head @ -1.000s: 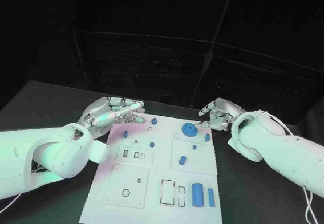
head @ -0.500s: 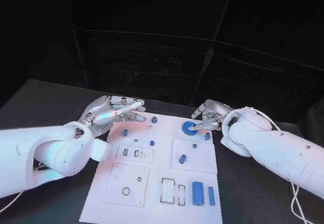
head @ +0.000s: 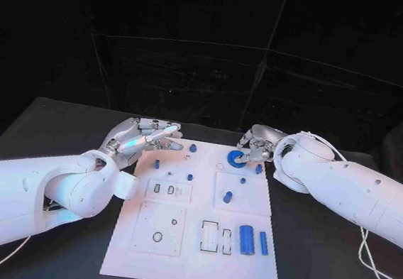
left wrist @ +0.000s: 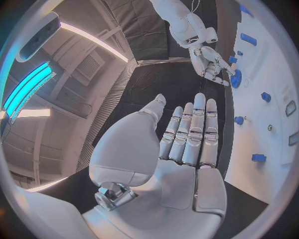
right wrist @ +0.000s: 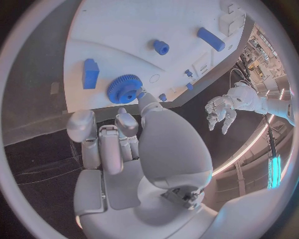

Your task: Assemble the parts on the task board

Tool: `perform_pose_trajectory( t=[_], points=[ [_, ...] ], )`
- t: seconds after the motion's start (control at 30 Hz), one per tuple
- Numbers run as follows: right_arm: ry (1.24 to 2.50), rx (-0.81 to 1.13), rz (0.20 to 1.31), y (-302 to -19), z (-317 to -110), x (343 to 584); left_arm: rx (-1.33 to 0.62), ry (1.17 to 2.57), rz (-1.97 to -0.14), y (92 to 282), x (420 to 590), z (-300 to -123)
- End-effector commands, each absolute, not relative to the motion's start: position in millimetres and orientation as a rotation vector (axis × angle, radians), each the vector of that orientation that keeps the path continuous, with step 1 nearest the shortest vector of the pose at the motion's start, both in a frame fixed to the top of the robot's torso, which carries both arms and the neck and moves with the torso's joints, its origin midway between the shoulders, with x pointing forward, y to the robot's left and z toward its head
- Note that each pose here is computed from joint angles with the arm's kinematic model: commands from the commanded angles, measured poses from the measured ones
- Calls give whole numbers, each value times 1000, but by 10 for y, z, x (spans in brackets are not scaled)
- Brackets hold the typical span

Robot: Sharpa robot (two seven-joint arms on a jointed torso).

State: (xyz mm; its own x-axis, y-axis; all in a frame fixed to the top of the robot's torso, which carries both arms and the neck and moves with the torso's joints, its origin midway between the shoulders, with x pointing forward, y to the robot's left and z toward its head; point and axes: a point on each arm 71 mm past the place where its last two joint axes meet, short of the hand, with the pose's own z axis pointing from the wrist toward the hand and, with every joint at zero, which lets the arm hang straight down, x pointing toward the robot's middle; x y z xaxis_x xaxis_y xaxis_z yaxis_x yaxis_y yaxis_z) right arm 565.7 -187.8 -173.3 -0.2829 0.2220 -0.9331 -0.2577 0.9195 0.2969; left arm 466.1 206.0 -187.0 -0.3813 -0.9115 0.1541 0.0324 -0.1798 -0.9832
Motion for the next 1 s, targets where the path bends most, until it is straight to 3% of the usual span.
perform_pose_trajectory(
  t=[0.03,0.7,1.0],
  points=[
    [1832,-71,452,-1861,-1749,5652,-1062,1349,-1674,2045,4661,-1852],
    [1851,-99,439,-1858,-1771,5651,-1063,1348,-1669,2061,4670,-1856],
    [1716,-155,429,-1802,-1688,5650,-1063,1347,-1667,2064,4673,-1857]
  ],
)
